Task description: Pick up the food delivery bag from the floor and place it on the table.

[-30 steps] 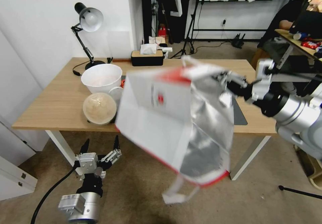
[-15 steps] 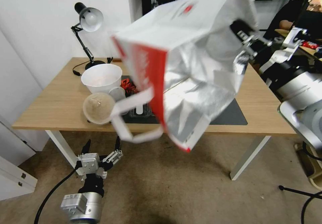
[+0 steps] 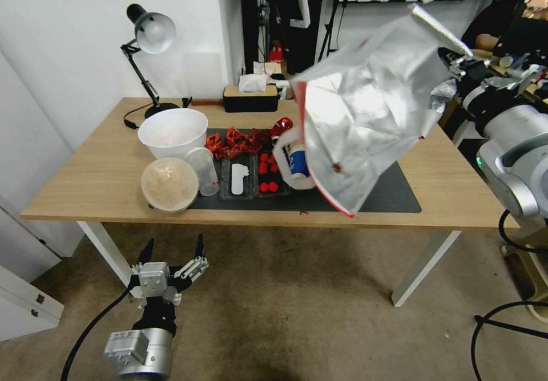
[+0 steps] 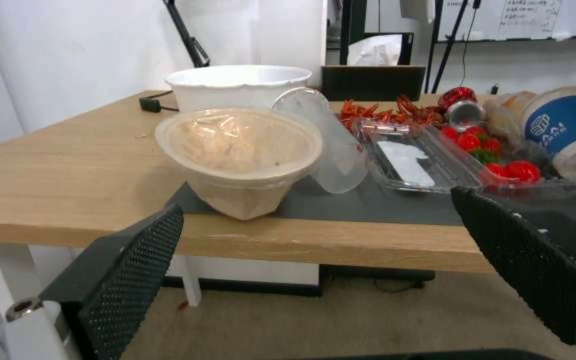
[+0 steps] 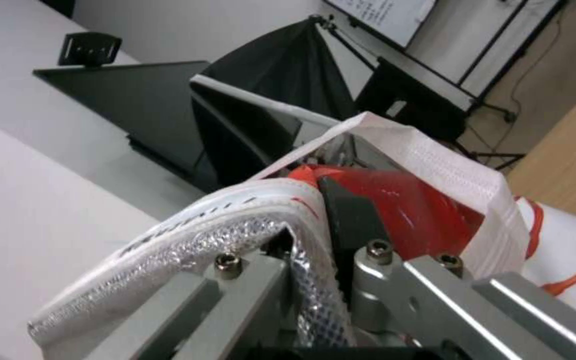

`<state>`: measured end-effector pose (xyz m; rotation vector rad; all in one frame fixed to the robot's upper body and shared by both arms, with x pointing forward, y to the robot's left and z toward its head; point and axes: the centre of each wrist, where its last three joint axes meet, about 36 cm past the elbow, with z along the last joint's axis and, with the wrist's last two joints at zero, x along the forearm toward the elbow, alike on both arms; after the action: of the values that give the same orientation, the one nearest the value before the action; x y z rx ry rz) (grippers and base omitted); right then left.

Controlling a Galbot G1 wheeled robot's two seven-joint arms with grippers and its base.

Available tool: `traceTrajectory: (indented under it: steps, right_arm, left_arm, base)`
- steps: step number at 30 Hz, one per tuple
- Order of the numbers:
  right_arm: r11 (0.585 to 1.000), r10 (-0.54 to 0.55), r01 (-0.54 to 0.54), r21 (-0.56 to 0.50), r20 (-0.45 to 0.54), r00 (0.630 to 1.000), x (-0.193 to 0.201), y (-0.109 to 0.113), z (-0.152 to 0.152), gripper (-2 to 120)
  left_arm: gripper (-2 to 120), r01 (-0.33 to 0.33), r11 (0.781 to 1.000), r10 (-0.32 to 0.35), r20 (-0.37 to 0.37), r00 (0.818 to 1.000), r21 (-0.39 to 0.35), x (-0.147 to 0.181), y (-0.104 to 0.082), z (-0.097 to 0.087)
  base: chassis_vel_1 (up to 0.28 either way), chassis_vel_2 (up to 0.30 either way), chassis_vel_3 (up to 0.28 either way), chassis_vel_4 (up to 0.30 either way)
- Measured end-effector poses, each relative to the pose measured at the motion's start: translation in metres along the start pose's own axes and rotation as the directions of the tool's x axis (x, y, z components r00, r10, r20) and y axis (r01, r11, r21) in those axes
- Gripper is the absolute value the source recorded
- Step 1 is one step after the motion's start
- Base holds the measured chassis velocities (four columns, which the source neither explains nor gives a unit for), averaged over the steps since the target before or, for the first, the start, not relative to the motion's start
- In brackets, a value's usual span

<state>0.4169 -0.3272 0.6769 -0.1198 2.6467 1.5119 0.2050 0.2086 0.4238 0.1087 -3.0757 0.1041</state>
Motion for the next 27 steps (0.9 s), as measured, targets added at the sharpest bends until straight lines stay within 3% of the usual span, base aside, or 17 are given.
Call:
traceTrajectory:
  steps: [19, 27]
  right_arm:
    - [0.99, 0.144, -0.144, -0.011, 0.034, 0.989, -0.006, -0.007, 0.0, 0]
    - [0.954, 0.301, -0.301, 0.003, 0.031, 0.953, -0.01, -0.014, 0.002, 0]
  left_arm:
    - [100, 0.005, 1.0, -0.005, 0.0, 1.0, -0.011, -0.002, 0.0, 0.003]
    - [100, 0.005, 1.0, -0.005, 0.001, 1.0, -0.016, -0.003, 0.0, 0.004]
  base:
    - [0.0, 0.0, 0.0, 0.0]
    - [0.0, 0.0, 0.0, 0.0]
